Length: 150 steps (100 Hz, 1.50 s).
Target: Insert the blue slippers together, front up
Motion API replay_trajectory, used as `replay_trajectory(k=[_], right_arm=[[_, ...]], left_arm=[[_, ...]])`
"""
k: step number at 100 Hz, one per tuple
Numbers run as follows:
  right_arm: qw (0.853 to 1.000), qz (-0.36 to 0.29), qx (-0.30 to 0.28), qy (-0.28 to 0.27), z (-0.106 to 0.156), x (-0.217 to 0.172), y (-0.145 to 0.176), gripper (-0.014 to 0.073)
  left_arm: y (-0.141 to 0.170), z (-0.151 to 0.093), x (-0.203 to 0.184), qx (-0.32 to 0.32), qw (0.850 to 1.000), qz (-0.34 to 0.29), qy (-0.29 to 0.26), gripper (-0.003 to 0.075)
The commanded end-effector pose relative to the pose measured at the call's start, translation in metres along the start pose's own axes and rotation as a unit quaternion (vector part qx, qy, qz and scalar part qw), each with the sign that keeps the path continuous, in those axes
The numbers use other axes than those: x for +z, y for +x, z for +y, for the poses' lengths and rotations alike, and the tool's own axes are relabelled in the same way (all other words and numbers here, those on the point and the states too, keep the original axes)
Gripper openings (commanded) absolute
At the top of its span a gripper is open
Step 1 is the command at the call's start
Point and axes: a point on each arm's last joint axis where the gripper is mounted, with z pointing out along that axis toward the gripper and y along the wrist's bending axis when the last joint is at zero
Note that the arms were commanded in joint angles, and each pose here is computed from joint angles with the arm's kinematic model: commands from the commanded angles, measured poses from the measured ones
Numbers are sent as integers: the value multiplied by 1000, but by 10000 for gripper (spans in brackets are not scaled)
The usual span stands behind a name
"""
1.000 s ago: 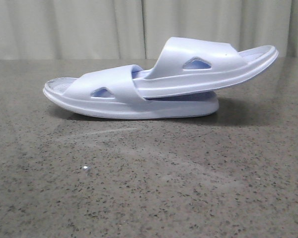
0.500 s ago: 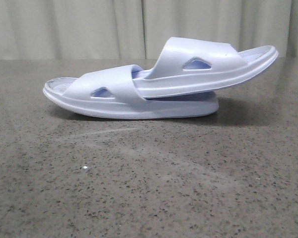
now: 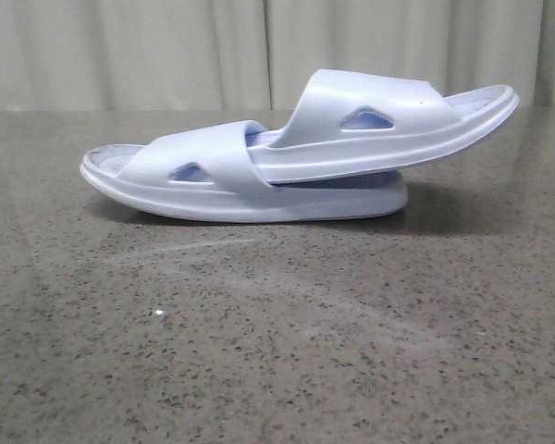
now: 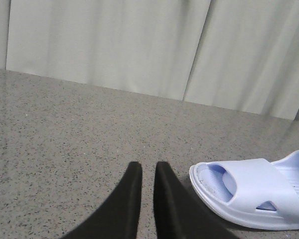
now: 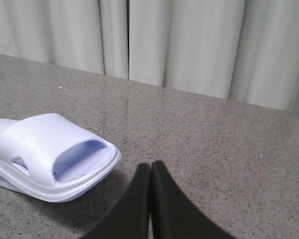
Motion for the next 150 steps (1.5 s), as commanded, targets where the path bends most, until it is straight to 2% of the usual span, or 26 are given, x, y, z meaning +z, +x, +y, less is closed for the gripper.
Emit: replay_trajectory(k=[1,36,63,81,119,150], right_arm=[[999,-36,-9,-11,1,-2,-13,-107],[999,-36,-9,-11,1,-2,-13,-107],[999,-36,-9,-11,1,-2,-13,-107],[999,-36,-9,-11,1,-2,-13,-107],[999,-36,-9,-11,1,-2,-13,-107],[999,-36,-9,-11,1,-2,-13,-107]], left_arm=[[-12,0,0,-5,1000,-29,-8,16],[-11,0,0,-3,1000,-28,-8,16],[-8,2,0,112,993,-30,-17,16],[10,10,-7,99,993,-47,-36,16],[37,20,-34,124,985,-83,-87,16],[55,26,-29,129,986,-57,-93,16]])
